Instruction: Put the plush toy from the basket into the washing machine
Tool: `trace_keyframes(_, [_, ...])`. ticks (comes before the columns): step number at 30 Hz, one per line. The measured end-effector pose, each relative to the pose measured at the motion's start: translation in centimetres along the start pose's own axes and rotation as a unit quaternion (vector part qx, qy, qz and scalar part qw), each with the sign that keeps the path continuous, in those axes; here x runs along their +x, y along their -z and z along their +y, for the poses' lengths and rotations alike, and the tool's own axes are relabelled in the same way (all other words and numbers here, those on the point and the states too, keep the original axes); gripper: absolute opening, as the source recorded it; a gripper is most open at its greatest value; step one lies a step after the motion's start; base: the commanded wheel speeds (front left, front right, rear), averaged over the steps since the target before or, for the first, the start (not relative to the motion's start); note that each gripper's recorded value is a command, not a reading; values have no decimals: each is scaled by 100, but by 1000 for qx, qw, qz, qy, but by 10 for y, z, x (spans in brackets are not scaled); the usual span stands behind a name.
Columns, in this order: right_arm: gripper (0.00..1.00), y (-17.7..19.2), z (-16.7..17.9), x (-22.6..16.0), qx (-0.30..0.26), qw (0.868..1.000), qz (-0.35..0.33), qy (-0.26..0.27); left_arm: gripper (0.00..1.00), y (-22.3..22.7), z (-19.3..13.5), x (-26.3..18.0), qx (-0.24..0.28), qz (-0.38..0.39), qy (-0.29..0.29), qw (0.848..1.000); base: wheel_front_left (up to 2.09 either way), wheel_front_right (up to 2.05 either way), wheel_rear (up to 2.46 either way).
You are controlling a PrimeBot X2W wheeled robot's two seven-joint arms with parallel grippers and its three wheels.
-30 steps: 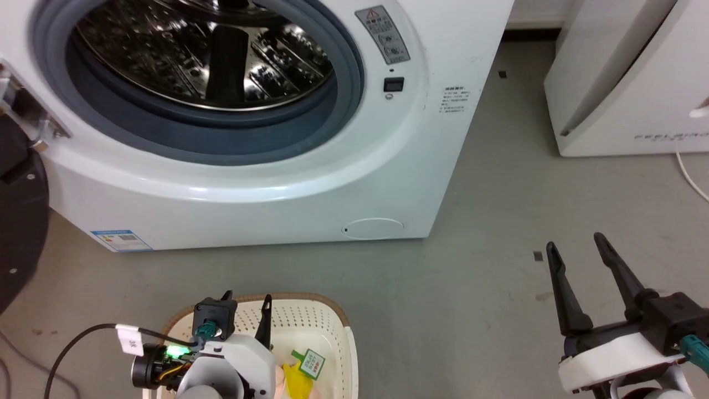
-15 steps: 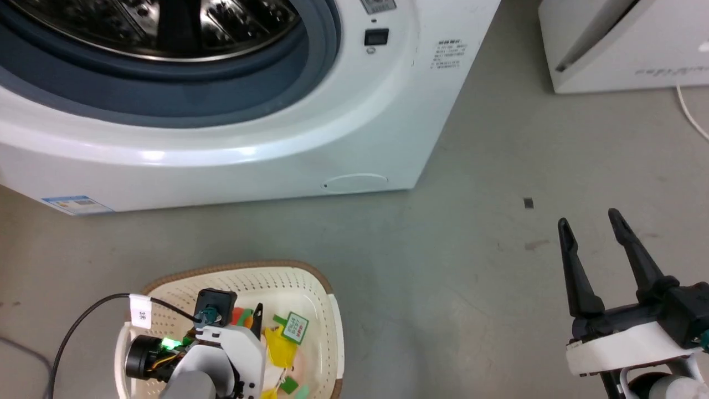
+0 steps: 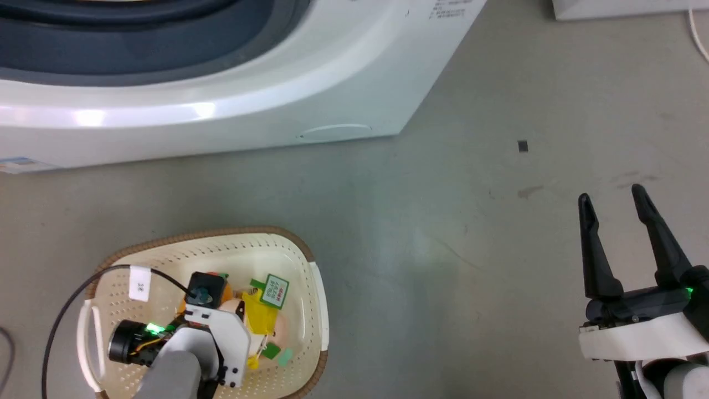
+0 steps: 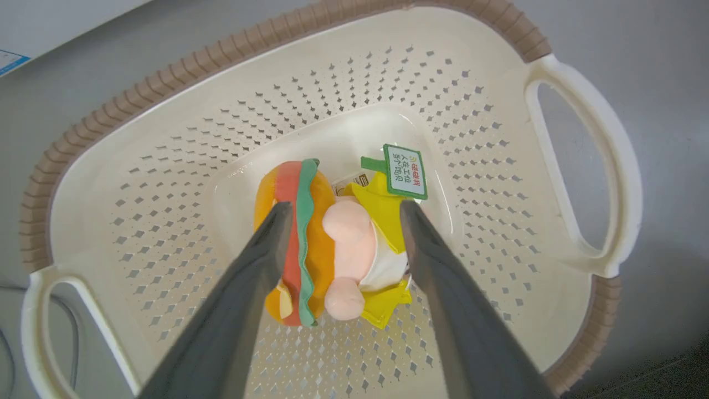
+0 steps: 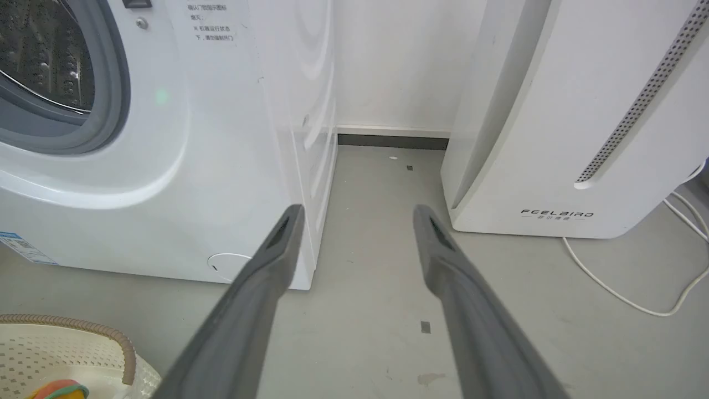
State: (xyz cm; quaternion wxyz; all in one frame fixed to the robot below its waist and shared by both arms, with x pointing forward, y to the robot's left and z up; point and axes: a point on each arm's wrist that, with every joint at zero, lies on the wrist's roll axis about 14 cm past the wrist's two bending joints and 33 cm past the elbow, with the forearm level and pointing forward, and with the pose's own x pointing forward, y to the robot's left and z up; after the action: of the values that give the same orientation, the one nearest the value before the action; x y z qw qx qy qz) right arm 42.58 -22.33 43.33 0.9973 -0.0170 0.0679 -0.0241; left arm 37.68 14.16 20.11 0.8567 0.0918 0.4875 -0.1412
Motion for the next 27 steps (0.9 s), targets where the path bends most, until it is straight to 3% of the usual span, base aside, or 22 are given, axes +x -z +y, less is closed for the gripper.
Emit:
trace_keyframes(11, [100, 25, -10, 13, -11, 1000, 22, 14, 100, 45, 15, 35, 15, 89, 16, 996, 0, 0, 0])
trace_keyframes(27, [100, 54, -20, 29, -25, 999, 39, 26, 100, 91, 9, 79, 40, 163, 57, 984, 0, 0, 0])
